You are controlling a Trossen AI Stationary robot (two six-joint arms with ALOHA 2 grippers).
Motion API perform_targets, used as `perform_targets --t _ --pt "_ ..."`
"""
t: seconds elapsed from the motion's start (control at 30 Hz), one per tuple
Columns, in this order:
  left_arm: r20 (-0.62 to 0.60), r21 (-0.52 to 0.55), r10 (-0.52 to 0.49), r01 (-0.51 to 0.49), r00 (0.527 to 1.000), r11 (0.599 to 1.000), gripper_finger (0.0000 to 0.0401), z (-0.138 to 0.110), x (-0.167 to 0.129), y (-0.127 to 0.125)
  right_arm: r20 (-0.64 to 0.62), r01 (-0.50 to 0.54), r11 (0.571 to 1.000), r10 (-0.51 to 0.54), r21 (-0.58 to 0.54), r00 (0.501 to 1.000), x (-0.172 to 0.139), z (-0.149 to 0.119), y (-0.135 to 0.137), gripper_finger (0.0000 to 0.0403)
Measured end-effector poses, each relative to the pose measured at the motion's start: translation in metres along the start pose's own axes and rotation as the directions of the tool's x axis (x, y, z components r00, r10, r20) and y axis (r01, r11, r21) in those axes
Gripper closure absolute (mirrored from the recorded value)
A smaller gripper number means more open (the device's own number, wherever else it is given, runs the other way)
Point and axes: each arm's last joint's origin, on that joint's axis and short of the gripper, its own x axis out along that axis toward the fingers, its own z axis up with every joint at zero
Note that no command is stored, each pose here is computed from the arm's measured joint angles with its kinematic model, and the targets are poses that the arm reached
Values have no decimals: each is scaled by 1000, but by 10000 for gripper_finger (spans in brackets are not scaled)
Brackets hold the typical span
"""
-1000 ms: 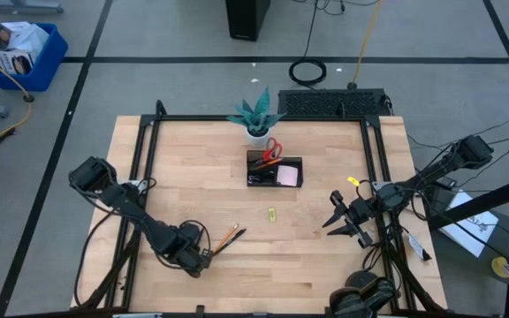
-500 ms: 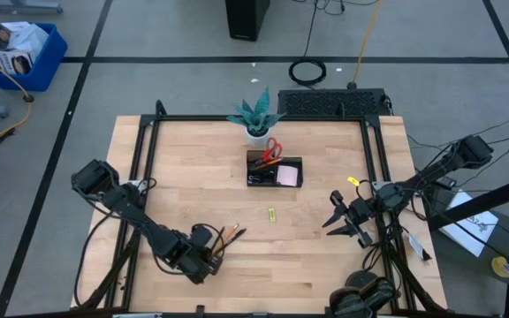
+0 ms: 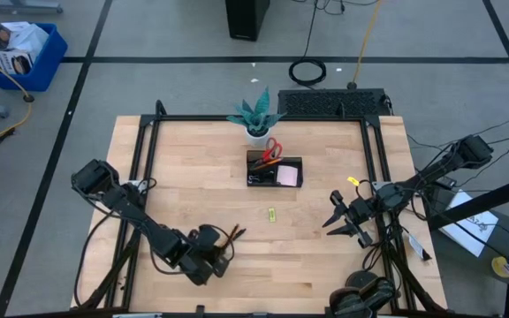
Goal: Pick and place office supplies into organizer
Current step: Put the black pen into the black desk organizer
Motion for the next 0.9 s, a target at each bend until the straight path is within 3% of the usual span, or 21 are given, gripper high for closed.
perform_targets --t 0.13,0.23,0.47,0.7,0.9 --pt "68 34 -91 89 994 995 377 3 0 -10 76 -10 1000 10 7 997 0 7 1 300" --pt "127 82 -159 150 979 985 377 6 -2 -18 162 -39 997 27 73 986 -1 16 3 300" --pt "209 173 -262 228 942 958 377 13 -4 -31 399 -2 1000 8 -15 917 -8 38 4 300" --pt "238 219 -293 243 926 945 377 18 -5 -35 455 -49 997 17 60 890 -11 44 5 300" --pt "257 243 -293 232 921 942 377 27 -2 -35 368 -14 999 2 30 930 -4 34 4 300"
